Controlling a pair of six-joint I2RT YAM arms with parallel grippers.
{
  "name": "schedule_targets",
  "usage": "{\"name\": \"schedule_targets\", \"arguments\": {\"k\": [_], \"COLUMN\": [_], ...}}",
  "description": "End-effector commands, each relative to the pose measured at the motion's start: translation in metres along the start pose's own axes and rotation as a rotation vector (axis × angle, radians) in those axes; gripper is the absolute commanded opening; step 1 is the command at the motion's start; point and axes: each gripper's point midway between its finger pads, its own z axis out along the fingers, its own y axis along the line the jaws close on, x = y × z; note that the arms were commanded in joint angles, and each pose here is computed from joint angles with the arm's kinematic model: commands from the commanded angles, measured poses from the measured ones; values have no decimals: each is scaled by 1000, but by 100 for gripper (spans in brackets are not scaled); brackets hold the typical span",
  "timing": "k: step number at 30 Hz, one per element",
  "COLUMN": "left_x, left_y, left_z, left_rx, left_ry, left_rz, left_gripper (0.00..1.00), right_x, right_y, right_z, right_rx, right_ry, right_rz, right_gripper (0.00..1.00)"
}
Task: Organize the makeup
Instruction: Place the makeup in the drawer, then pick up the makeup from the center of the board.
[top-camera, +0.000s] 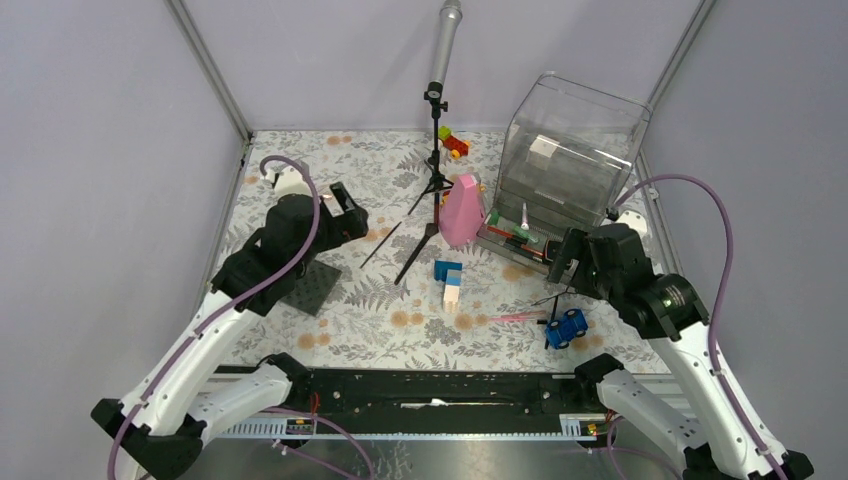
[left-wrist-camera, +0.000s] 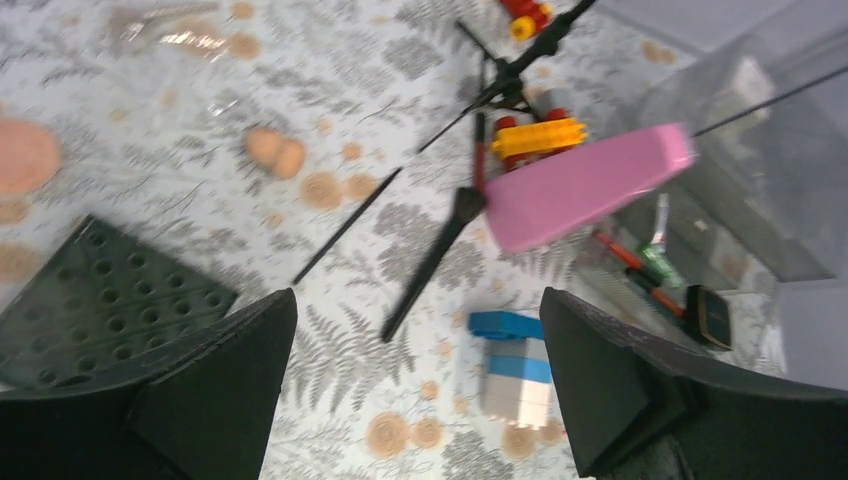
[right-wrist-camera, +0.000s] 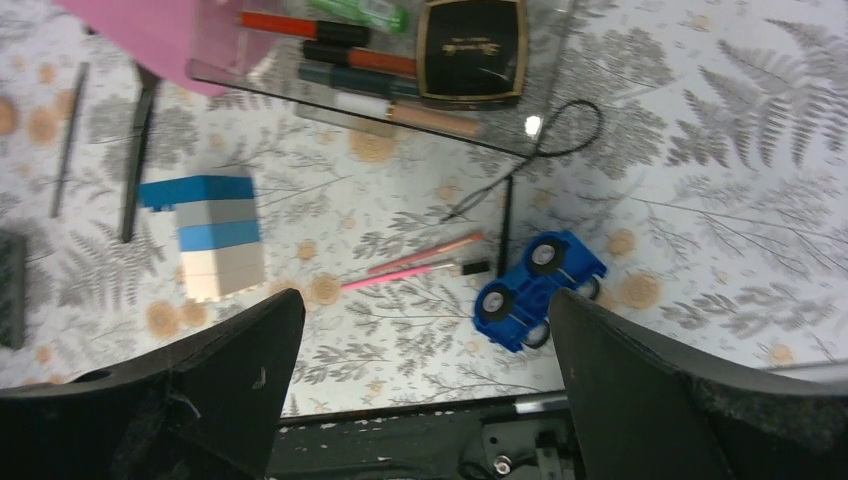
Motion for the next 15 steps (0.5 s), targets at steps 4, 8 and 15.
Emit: {"name": "schedule_targets", "arguments": {"k": [4,8,15], "left_x": [49,50,40], "left_y": [46,26,-17], "left_z": [26,45,92], "left_rx": [-75,22,177], "left_ry": [177,177,114], "left_rz": [-62,-91,-129], "left_gripper": [99,98,93], "right_x": [2,-3,-15], "right_y": [-30,-31,-8], "right_z": [11,9,-14], "right_rx": [241,265,8], "right_ry": [66,66,-83], "right_rz": [-26,-38,-29], "right_gripper": [99,99,99]}}
